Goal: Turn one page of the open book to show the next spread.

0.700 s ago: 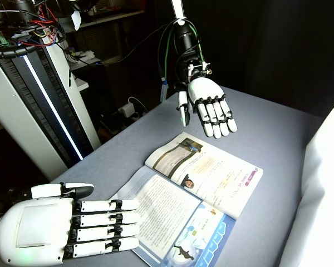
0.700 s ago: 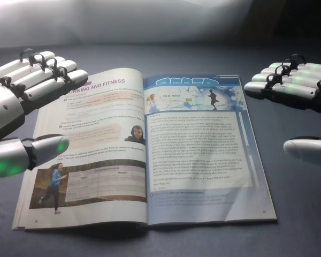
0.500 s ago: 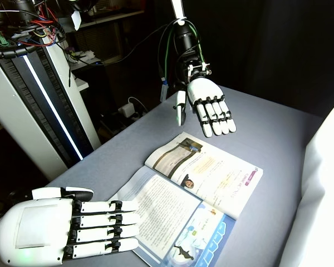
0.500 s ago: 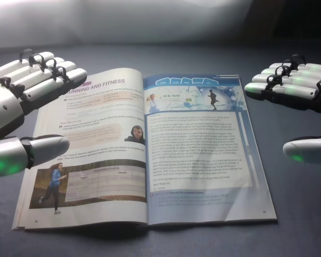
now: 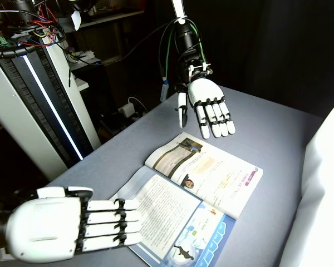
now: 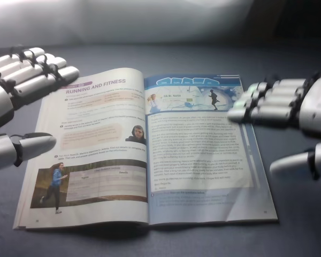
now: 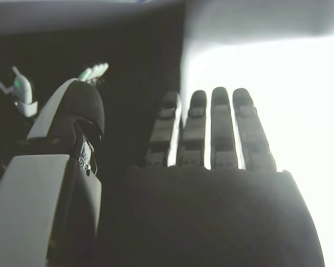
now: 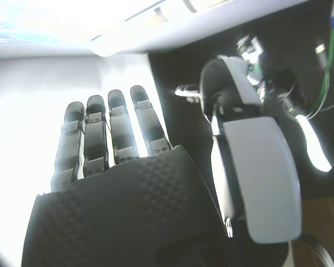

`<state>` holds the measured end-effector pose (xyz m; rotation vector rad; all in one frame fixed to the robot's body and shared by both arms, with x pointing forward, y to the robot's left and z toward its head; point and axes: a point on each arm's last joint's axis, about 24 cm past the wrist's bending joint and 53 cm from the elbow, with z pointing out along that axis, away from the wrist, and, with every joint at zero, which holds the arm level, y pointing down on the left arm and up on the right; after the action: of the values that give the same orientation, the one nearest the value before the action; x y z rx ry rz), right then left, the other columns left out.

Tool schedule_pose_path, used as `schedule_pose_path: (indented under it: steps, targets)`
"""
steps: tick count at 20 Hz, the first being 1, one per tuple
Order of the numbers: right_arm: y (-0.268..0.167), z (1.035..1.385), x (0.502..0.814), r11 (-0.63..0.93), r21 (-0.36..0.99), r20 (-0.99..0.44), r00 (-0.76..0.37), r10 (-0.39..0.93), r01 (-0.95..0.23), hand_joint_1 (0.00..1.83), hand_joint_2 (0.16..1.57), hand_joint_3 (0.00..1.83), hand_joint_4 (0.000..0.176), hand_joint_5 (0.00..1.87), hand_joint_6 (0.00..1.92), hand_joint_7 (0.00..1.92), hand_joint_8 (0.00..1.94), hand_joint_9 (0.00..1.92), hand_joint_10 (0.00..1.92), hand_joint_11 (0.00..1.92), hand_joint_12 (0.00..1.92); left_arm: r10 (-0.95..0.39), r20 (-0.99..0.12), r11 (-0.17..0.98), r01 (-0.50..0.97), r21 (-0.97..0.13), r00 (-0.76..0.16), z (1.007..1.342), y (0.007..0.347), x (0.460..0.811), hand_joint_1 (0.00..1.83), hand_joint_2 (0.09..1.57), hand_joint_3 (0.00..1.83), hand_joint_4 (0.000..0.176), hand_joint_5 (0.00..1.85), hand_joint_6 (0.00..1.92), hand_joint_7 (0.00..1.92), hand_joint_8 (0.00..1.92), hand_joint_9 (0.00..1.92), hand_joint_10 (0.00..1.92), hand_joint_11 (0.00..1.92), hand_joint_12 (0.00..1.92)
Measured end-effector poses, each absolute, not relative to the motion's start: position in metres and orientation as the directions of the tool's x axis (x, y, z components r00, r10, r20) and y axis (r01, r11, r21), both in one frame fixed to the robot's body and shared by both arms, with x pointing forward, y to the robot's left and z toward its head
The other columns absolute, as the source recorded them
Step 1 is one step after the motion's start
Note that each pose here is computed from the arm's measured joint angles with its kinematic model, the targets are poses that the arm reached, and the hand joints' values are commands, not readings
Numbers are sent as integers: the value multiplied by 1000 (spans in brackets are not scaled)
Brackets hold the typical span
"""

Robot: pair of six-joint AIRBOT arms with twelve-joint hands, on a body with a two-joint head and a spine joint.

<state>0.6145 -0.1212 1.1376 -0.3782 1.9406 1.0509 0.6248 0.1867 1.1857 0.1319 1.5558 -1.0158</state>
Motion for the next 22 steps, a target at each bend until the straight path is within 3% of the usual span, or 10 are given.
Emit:
schedule_pose_path:
  steps: [2,3,7,10,12,22]
  targets:
    - [-116,1119,612,610,515,-795,-602,76,-603,0,1271,4,0,4,1,0,0,0,0,0,0,-443,-849,612,595,-521,-289,1184,185,624,292,1364,0,0,26,3,0,0,0,0,0,0]
    - [-116,1113,613,618,512,-787,-614,60,-597,0,1263,0,0,0,0,0,0,0,0,0,0,-439,-850,610,599,-519,-290,1184,184,622,379,1348,0,0,59,14,0,0,0,0,0,0]
    - [-115,1097,616,638,506,-769,-639,30,-580,0,1271,4,0,45,17,0,0,0,0,33,15,-443,-853,621,592,-513,-275,1189,190,624,265,1383,6,0,9,1,0,0,0,0,0,0]
    - [-111,1092,613,633,519,-757,-653,28,-574,0,1271,2,0,12,1,0,0,0,0,0,0,-436,-858,632,587,-506,-271,1188,194,621,357,1377,0,0,9,3,0,0,0,0,0,0]
    - [-113,1086,613,643,515,-751,-660,19,-567,0,1269,1,0,31,10,0,0,0,0,0,0,-440,-856,634,581,-510,-270,1188,195,621,287,1390,4,0,0,0,0,0,0,0,0,0]
    - [-96,1063,610,629,541,-712,-702,-12,-559,0,1277,2,0,10,3,0,0,0,0,0,0,-451,-851,634,574,-518,-268,1188,199,619,329,1388,2,0,0,0,0,0,0,0,0,0]
